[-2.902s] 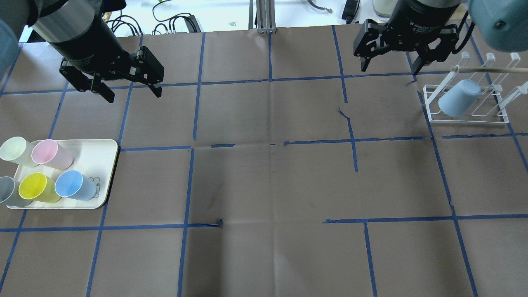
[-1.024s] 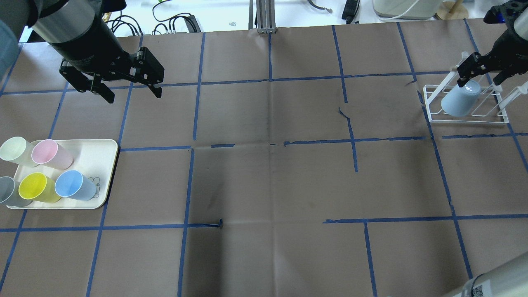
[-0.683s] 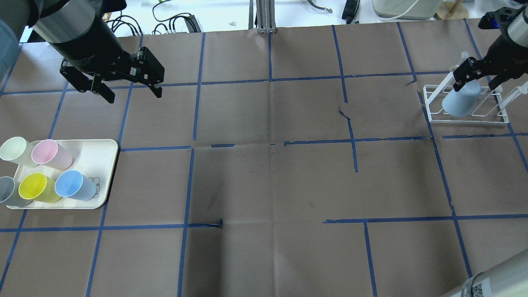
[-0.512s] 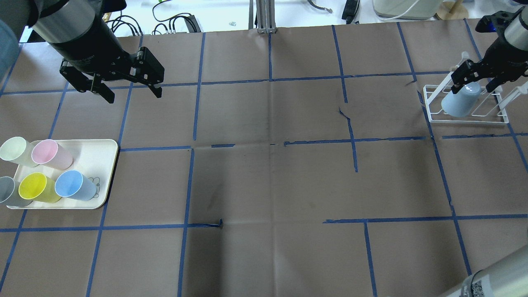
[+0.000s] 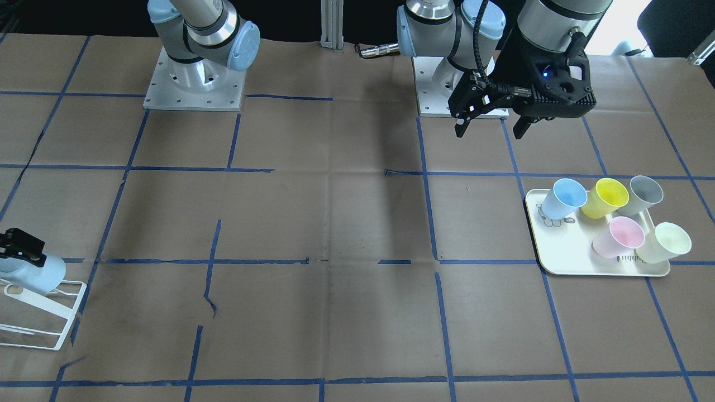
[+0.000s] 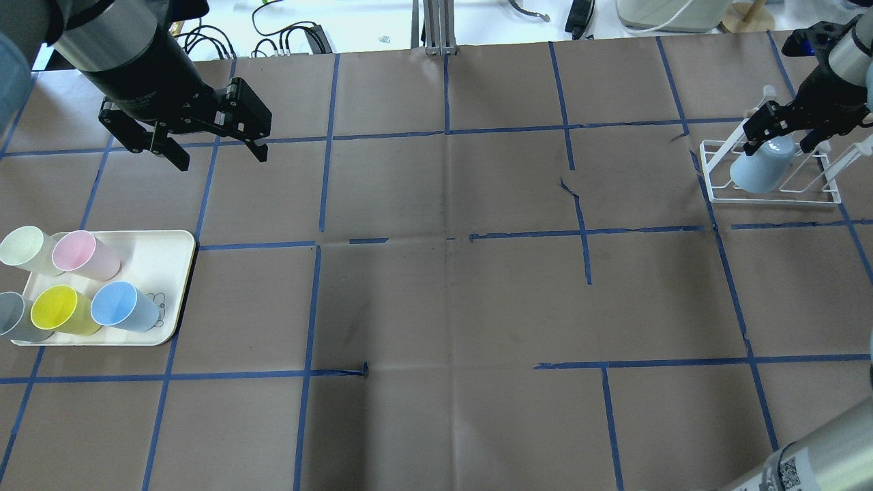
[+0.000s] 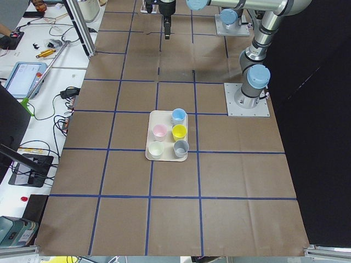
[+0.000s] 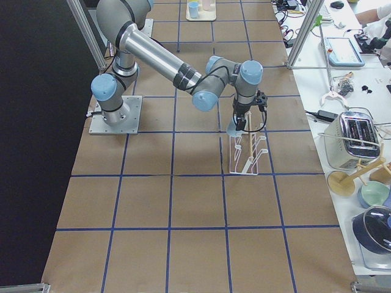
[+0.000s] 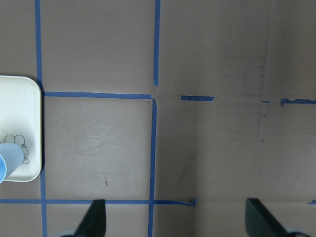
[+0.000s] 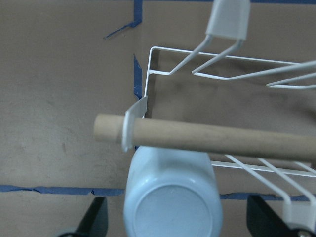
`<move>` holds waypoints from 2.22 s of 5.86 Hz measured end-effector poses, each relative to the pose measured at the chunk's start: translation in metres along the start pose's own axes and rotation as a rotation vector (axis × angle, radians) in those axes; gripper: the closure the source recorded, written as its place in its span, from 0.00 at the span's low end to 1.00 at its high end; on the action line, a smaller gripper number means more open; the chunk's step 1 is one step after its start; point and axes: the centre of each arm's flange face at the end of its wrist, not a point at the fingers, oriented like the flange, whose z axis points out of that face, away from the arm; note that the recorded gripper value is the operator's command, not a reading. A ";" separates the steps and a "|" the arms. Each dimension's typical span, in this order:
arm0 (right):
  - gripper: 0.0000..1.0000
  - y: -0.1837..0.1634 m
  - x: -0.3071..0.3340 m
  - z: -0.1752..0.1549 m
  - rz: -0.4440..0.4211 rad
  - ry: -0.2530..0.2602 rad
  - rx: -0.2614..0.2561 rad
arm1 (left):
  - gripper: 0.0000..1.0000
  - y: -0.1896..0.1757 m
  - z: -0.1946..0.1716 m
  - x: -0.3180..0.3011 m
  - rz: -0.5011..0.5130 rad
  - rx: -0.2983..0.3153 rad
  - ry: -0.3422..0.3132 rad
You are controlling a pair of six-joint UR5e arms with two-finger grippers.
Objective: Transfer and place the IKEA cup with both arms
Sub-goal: 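Close the right gripper on the light blue cup's base, then lift the light blue cup up off the rack with the right gripper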
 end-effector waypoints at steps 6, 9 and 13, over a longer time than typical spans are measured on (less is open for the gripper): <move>0.53 -0.004 0.002 0.003 0.005 0.007 0.019 | 0.02 0.001 0.000 0.000 0.000 0.001 0.000; 0.58 -0.005 -0.002 -0.010 -0.003 0.017 0.038 | 0.02 0.000 0.000 0.000 0.000 0.000 0.000; 0.58 0.021 -0.030 -0.102 -0.026 0.034 0.139 | 0.02 0.000 0.000 0.000 0.001 0.000 0.000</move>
